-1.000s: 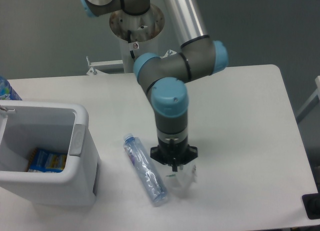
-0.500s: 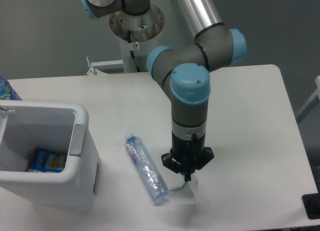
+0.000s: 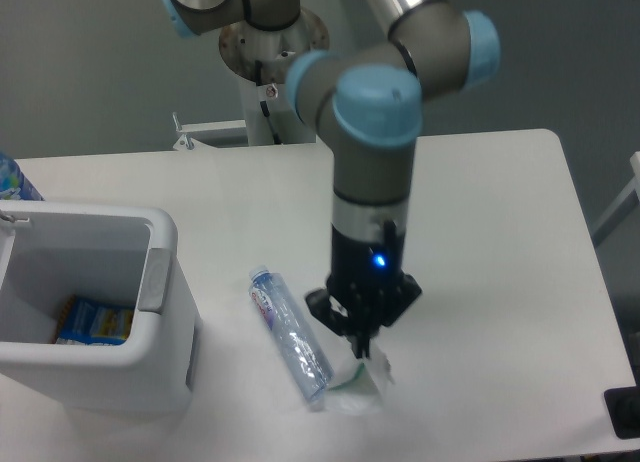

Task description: Place the trash in the trash can

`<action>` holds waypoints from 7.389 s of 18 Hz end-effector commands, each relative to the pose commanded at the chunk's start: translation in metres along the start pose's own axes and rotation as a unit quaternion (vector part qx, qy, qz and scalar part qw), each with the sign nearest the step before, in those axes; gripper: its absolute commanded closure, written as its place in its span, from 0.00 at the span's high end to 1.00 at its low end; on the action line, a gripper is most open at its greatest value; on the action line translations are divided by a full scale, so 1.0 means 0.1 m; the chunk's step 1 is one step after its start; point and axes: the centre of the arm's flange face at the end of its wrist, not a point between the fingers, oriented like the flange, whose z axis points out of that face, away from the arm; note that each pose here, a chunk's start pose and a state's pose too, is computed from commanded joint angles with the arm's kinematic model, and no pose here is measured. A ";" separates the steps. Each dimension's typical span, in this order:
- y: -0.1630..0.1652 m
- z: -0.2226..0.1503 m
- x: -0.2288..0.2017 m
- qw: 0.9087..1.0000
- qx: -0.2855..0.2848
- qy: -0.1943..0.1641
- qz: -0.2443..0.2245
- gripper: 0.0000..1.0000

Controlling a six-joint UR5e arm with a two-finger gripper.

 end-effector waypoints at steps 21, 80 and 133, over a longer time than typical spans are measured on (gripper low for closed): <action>0.44 -0.75 1.53 0.975 0.010 0.213 0.065 0.00; 0.64 2.51 -0.55 0.945 -0.318 -0.075 -0.032 1.00; 0.85 2.92 -0.21 0.940 -0.306 -0.144 0.034 0.33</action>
